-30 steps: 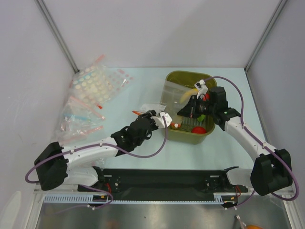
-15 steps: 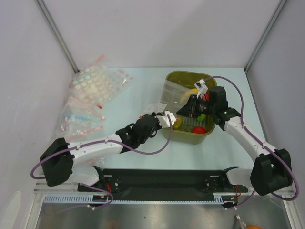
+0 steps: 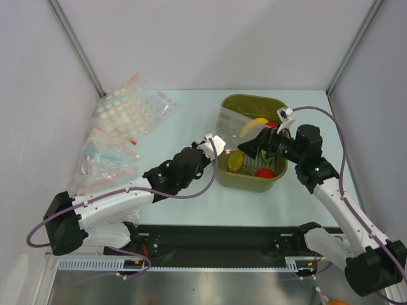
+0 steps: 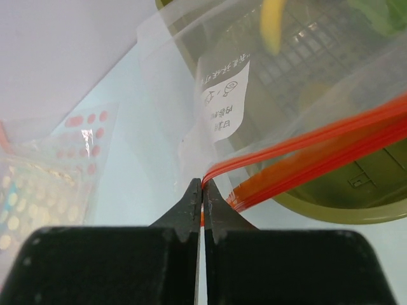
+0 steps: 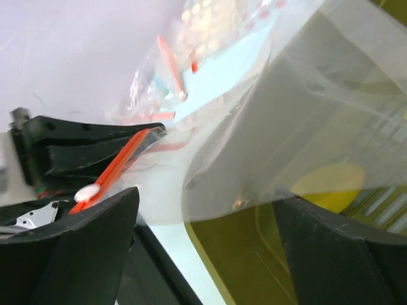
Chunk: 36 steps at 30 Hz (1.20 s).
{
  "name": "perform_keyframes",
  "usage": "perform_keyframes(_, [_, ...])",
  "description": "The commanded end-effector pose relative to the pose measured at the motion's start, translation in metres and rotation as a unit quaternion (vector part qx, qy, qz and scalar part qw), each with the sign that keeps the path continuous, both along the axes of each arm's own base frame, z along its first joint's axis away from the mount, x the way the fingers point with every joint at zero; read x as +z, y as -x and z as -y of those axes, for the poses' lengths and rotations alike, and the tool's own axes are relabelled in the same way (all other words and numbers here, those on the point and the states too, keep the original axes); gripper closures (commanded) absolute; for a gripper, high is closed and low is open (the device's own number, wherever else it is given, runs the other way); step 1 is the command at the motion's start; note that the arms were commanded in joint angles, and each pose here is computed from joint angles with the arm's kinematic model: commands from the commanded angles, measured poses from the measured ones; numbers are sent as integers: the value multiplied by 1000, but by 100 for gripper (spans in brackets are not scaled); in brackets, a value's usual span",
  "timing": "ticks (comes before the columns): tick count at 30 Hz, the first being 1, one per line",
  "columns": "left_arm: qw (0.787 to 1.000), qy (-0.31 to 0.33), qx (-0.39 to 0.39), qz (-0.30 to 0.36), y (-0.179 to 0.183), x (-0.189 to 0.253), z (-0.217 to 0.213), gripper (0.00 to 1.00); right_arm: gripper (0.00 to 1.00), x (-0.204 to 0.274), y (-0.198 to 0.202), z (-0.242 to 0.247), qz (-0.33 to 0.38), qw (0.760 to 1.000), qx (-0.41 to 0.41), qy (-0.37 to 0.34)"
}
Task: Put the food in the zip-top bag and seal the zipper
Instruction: Open the zipper of the food storage bag at the center of the board.
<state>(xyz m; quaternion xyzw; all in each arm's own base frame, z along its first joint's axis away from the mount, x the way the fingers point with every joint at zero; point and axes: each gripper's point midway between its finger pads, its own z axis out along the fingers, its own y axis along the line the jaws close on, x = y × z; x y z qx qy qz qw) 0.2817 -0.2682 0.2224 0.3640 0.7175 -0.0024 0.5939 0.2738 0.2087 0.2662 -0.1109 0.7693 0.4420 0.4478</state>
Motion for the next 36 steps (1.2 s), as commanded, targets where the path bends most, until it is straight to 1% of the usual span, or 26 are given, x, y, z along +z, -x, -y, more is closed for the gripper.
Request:
perform_keyframes(1, [998,48,48,-13,-5,18,-7,100,6,28,-1,17,67,996,-56,-15])
perform_keyframes(2, [997,53,53,-16,-6,20,-10,100,4,37,-2,19,88,994,-65,-21])
perform_keyframes(3, [996,60,56,-19,-6,21,-12,100,3,38,-2,24,94,992,-82,-21])
perform_keyframes(5, [994,78,65,-26,-6,23,-15,100,3,49,4,31,119,988,-95,-29])
perform_keyframes(7, [992,102,64,-34,-3,28,-15,100,9,52,7,32,134,986,-94,-32])
perform_keyframes(9, [989,127,58,-41,1,35,-15,100,12,55,12,30,142,986,-83,-37])
perform_keyframes(10, [988,136,49,-47,4,37,-13,100,16,54,12,27,143,986,-77,-41])
perform_keyframes(12, [987,147,38,-54,9,40,-11,100,20,49,13,21,135,988,-56,-44])
perform_keyframes(13, [983,168,31,-58,13,47,-10,100,22,50,14,17,136,988,-46,-52])
perform_keyframes(16, [978,199,21,-64,20,57,-10,100,26,45,19,-1,132,990,-10,-51])
perform_keyframes(19, [974,213,1,-80,27,62,-3,100,26,43,30,-24,155,987,16,-31])
perform_keyframes(20, [973,212,-9,-88,30,61,0,100,25,45,30,-28,175,984,13,-17])
perform_keyframes(21, [972,214,-11,-94,31,60,1,100,24,43,40,-42,180,983,35,-13])
perform_keyframes(25, [968,221,-41,-116,40,61,12,100,13,41,55,-64,207,976,63,15])
perform_keyframes(27, [964,225,-58,-126,45,62,17,100,12,40,56,-68,217,974,62,26])
perform_keyframes(33, [957,235,-89,-142,55,65,25,100,26,26,47,-75,204,976,40,63])
perform_keyframes(35, [955,235,-107,-150,61,65,29,100,35,23,43,-76,200,977,30,71])
perform_keyframes(36, [954,233,-112,-151,63,65,30,100,43,22,41,-76,198,977,27,74])
